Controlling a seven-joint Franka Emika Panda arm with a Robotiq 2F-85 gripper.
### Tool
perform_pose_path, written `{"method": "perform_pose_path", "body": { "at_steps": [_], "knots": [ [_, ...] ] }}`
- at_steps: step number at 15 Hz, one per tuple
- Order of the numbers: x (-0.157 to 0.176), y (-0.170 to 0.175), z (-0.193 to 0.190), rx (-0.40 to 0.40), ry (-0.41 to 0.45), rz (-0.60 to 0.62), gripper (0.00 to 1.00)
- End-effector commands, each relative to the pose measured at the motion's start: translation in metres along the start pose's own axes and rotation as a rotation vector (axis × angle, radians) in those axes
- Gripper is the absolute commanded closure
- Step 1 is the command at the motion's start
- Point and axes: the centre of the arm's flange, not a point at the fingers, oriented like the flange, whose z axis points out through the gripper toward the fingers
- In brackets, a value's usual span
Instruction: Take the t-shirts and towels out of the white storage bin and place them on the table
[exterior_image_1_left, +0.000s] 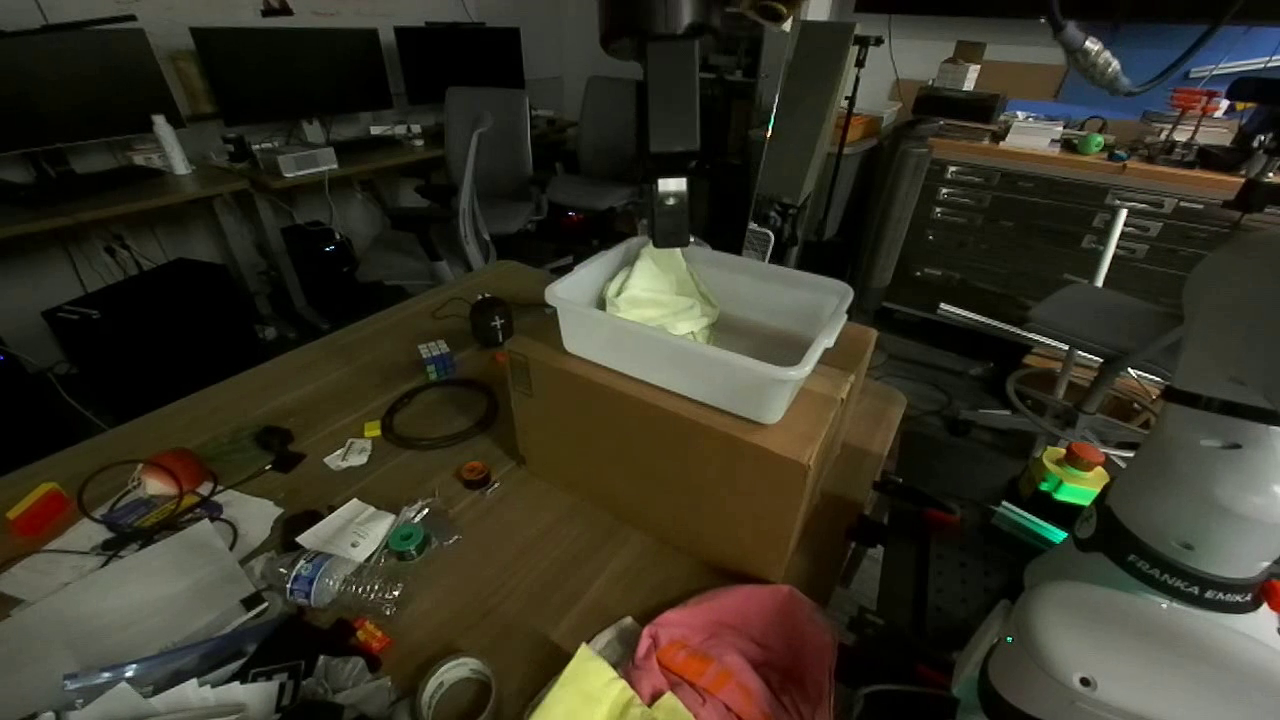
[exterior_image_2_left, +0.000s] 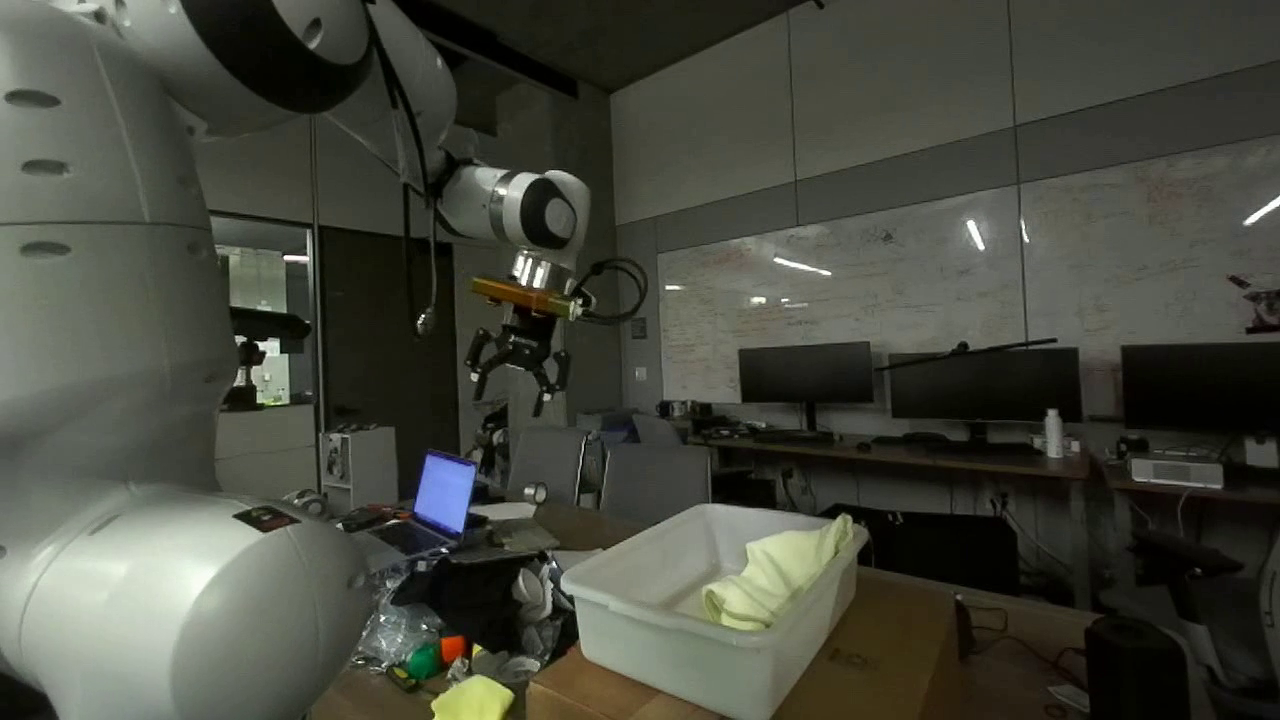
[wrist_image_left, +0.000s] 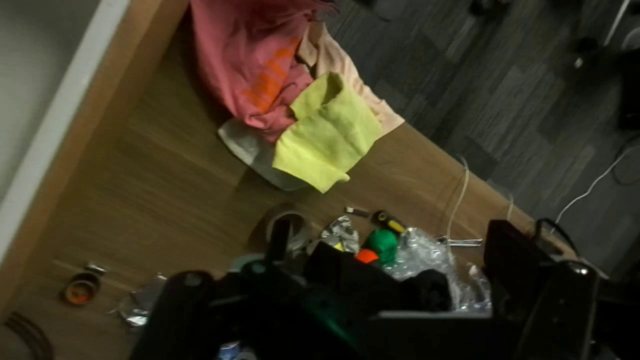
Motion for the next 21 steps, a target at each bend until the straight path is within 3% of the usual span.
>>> {"method": "perform_pose_path", "body": {
  "at_steps": [1, 5, 10, 15, 21],
  "knots": [
    [-0.027, 0.072, 0.014, -0.050, 0.049, 0.188, 0.00],
    [-0.056, 0.156, 0.031, -0.077, 0.094, 0.400, 0.01],
    [-0.078, 0.231, 0.053, -0.112, 0.182, 0.654, 0.00],
    [-0.083, 0.271, 0.078, -0.122, 0.202, 0.776, 0.00],
    [-0.073, 0.295, 0.112, -0.172, 0.170, 0.813, 0.00]
  ]
}}
